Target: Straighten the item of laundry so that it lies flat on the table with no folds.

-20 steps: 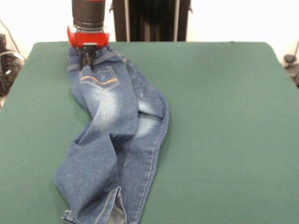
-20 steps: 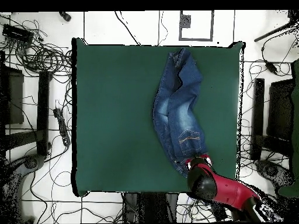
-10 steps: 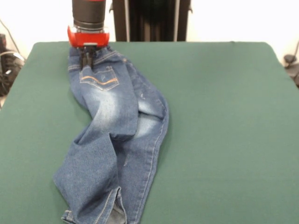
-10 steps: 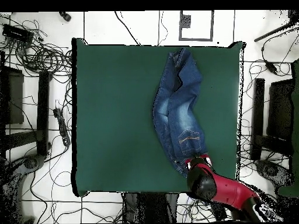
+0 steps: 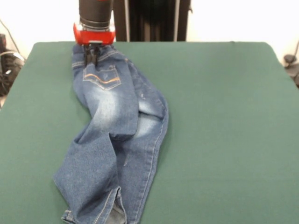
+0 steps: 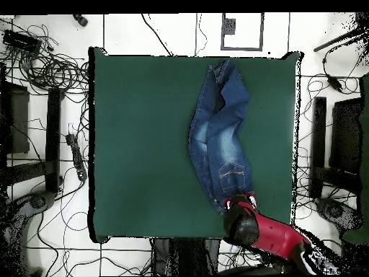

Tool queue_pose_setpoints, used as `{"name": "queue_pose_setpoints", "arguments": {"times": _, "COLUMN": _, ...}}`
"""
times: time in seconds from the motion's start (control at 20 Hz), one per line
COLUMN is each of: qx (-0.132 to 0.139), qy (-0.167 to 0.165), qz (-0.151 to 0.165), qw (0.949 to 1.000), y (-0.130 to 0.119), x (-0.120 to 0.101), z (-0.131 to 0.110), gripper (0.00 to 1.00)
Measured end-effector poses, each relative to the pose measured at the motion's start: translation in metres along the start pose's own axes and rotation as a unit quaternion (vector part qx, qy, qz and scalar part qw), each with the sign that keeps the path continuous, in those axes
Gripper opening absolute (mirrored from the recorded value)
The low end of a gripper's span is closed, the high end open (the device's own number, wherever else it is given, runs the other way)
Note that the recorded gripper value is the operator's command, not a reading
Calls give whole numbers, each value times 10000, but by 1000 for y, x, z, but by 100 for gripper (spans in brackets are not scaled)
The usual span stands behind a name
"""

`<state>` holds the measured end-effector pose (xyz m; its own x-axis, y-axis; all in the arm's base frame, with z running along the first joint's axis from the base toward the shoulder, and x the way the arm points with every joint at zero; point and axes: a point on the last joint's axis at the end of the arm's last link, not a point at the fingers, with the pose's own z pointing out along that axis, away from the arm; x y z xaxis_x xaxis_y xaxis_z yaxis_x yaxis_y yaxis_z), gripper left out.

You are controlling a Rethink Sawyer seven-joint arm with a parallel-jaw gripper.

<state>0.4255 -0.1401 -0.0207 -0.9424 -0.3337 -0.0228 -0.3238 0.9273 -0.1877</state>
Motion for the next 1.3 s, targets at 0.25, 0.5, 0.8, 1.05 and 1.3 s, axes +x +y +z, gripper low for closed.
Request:
{"name": "queue_pose_setpoints", "arguments": {"times": 0.25, "qx": -96, "qy": 216, "qz": -18, "qw": 9997, "y": 27, "x": 14, "z": -9, "gripper": 0}}
{"name": "queue_pose_setpoints", "arguments": {"times": 0.5, "qx": -254, "qy": 386, "qz": 82, "qw": 9989, "y": 54, "x": 37, "z": -18, "gripper": 0}}
{"name": "queue_pose_setpoints", "arguments": {"times": 0.8, "qx": -424, "qy": 459, "qz": 261, "qw": 9977, "y": 86, "x": 60, "z": -25, "gripper": 0}}
{"name": "queue_pose_setpoints", "arguments": {"times": 1.05, "qx": -486, "qy": 434, "qz": 467, "qw": 9968, "y": 107, "x": 74, "z": -28, "gripper": 0}}
{"name": "queue_pose_setpoints", "arguments": {"times": 1.3, "qx": -488, "qy": 387, "qz": 555, "qw": 9965, "y": 115, "x": 81, "z": -27, "gripper": 100}}
